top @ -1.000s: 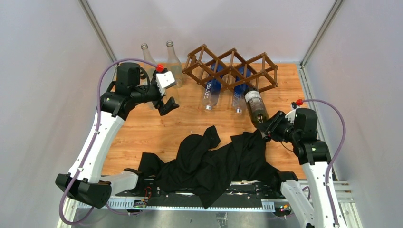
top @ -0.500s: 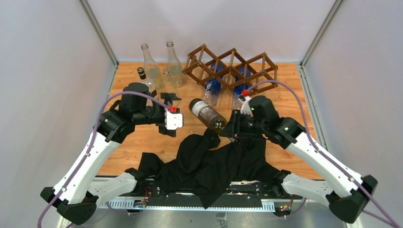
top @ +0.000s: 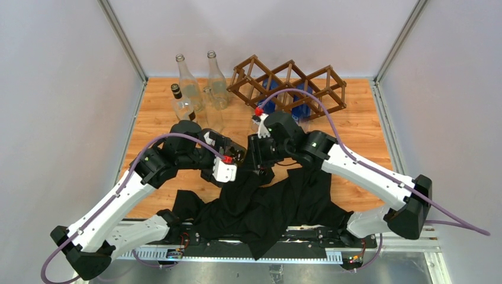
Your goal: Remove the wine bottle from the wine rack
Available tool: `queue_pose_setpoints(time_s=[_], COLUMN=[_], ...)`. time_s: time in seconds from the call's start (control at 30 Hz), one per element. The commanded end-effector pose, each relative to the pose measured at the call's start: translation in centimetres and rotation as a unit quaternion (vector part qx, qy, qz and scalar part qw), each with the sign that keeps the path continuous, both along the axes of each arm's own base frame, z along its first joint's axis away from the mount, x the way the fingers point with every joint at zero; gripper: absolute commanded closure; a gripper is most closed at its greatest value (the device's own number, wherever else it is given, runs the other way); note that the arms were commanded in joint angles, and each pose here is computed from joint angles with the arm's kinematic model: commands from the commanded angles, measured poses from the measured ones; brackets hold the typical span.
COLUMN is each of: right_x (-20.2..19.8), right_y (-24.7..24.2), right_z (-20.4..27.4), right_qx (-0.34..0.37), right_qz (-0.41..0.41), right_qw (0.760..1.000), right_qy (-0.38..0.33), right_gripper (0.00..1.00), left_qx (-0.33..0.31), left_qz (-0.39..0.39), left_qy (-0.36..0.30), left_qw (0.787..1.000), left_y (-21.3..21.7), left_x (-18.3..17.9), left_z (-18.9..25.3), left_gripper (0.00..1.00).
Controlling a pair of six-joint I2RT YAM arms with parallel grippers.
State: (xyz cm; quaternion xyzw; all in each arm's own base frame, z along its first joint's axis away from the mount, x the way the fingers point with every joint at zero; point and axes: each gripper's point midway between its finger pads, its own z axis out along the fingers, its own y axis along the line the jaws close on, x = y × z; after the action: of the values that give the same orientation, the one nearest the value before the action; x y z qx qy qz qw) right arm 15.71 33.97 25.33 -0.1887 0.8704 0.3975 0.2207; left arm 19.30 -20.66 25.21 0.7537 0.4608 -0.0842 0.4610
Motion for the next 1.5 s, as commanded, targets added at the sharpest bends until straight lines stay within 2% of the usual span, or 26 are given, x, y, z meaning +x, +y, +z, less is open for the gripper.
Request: queue_pose_setpoints(time_s=[0.0,0.23,0.3,0.43,0.5,0.6,0.73,0.8,0.9,1.0,1.07,1.13,1.17,1.2,1.23,1.33,1.4,1.47], right_x=[-0.9,-1.7,-1.7,-1.8,-1.8,-1.7,-1.8,-1.8,-1.9,-2.0,-2.0,-1.9,-1.5,-1.1,-0.9,0.1,0.9,1.5], right_y=[3.4,4.8,4.8,4.8,4.8,4.8,4.8,4.8,4.8,4.9,4.8,4.4,4.1,3.5,3.2,1.3,-0.3,-1.9], right_z=[4.8,5.4,5.2,4.9,5.0,5.3,5.4,5.4,5.3,5.2,5.4,5.7,6.0,6.4,6.6,7.8,8.6,9.4], right_qx=[0.073,0.08,0.079,0.08,0.081,0.084,0.086,0.086,0.088,0.088,0.089,0.088,0.087,0.087,0.086,0.09,0.094,0.1], right_qz=[0.055,0.08,0.08,0.081,0.081,0.082,0.086,0.087,0.088,0.091,0.093,0.089,0.079,0.066,0.06,0.031,0.006,-0.019], right_qw=[0.994,0.992,0.992,0.992,0.992,0.991,0.99,0.99,0.99,0.99,0.989,0.989,0.989,0.989,0.988,0.986,0.984,0.981], right_qy=[-0.058,-0.063,-0.062,-0.06,-0.062,-0.066,-0.069,-0.068,-0.066,-0.065,-0.069,-0.079,-0.089,-0.105,-0.111,-0.137,-0.151,-0.166], right_gripper=[1.0,1.0,1.0,1.0,1.0,1.0,1.0,1.0,1.0,1.0,0.9,0.69,0.58,0.43,0.34,0.17,0.1,0.07], left_qx=[0.009,0.035,0.039,0.04,0.04,0.041,0.044,0.042,0.044,0.045,0.045,0.041,0.034,0.021,0.008,-0.045,-0.08,-0.116], left_qz=[0.007,-0.001,0.004,0.005,0.001,-0.001,-0.007,-0.011,-0.013,-0.013,-0.012,-0.006,0.001,0.011,0.018,0.049,0.07,0.094], left_qy=[-0.041,-0.032,-0.025,-0.013,-0.011,-0.006,-0.007,-0.009,-0.01,-0.013,-0.014,-0.016,-0.018,-0.023,-0.03,-0.031,-0.014,0.014], left_qw=[0.999,0.999,0.999,0.999,0.999,0.999,0.999,0.999,0.999,0.999,0.999,0.999,0.999,0.999,0.999,0.997,0.994,0.989], left_y=[0.1,0.6,0.8,0.9,0.9,1.0,1.1,1.1,1.1,1.0,0.9,0.8,0.7,0.5,0.3,-0.4,-1.0,-1.5], left_x=[1.1,0.5,0.5,0.2,0.0,-0.3,-0.6,-0.7,-0.7,-0.5,-0.3,-0.1,0.1,0.5,0.8,1.6,1.9,2.1], left_z=[-0.1,-2.7,-3.2,-3.9,-4.2,-4.6,-5.1,-5.1,-5.1,-5.0,-4.8,-4.5,-4.2,-3.7,-3.2,-1.3,-0.1,1.3], left_gripper=[0.0,0.01,0.07,0.24,0.26,0.23,0.06,0.05,0.11,0.29,0.5,0.78,0.9,1.0,1.0,1.0,1.0,1.0])
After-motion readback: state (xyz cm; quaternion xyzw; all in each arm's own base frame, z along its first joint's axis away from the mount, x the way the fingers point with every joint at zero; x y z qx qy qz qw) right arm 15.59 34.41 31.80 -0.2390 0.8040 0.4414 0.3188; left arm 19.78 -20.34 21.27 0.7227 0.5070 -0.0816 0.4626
